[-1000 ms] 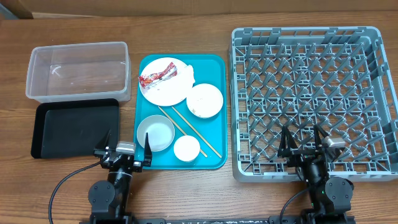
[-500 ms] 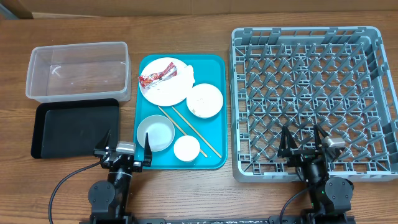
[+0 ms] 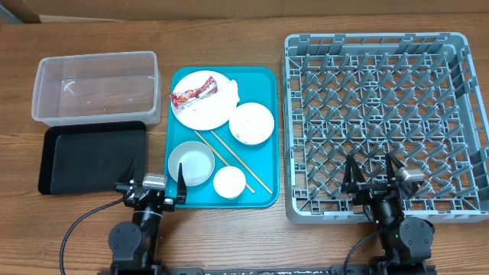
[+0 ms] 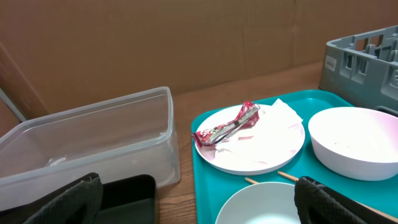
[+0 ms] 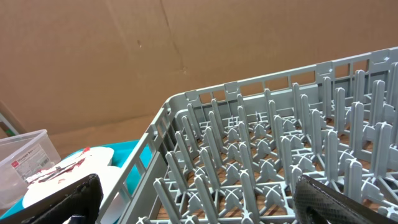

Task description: Sort waste into correct bins and load items into the dishwasher

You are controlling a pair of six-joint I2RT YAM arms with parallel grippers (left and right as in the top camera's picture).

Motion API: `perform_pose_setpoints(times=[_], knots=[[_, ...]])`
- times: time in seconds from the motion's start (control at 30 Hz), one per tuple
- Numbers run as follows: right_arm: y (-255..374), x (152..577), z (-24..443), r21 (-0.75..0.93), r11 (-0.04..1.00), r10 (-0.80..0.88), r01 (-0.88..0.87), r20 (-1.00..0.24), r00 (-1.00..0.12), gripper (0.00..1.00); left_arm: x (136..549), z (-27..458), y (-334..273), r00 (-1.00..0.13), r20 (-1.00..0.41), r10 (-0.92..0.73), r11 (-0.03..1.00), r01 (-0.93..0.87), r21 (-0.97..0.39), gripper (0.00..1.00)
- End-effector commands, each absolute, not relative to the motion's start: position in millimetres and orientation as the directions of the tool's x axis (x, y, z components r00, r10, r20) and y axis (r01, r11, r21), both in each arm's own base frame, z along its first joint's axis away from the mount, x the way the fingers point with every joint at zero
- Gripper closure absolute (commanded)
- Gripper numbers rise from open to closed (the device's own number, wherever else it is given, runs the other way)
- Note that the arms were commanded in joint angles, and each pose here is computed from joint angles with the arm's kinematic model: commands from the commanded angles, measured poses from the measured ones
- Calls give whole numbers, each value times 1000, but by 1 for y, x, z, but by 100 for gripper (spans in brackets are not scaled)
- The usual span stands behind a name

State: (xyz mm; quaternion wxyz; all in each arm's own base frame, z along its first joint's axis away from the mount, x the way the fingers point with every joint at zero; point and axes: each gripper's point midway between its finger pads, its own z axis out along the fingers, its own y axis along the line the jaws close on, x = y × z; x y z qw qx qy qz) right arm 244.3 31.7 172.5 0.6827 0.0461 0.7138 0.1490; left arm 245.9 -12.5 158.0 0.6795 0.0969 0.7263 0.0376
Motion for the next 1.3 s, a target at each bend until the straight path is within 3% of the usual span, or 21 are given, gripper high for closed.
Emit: perform_pose_setpoints(times=[0.0, 0.27, 0.43, 0.8, 0.97, 1.07, 1.27], knots=[[30, 245, 170, 270, 954, 265, -132, -963, -58, 0, 245, 159, -16, -43, -979, 198, 975, 113, 193, 0], [30, 245, 171, 269, 954, 264, -133, -963, -56, 0, 244, 166, -27, -3, -981, 194, 967, 169, 191, 0], [30, 244, 187, 264, 953, 268, -150, -963, 7, 0, 244, 171, -27, -1, -994, 108, 980, 165, 106, 0], [37, 228, 254, 194, 957, 225, -218, -966, 128, 0, 234, 263, -27, 98, -990, 101, 981, 156, 115, 0], [35, 216, 295, 124, 970, 158, -208, -975, 154, 0, 261, 315, -37, 24, -990, 136, 965, 224, 138, 0], [35, 217, 310, 114, 973, 142, -200, -982, 128, 0, 288, 335, -46, -95, -986, 134, 951, 292, 101, 0], [37, 235, 326, 122, 976, 117, -181, -992, -40, 0, 342, 356, -52, -353, -924, 146, 935, 354, 13, 0]])
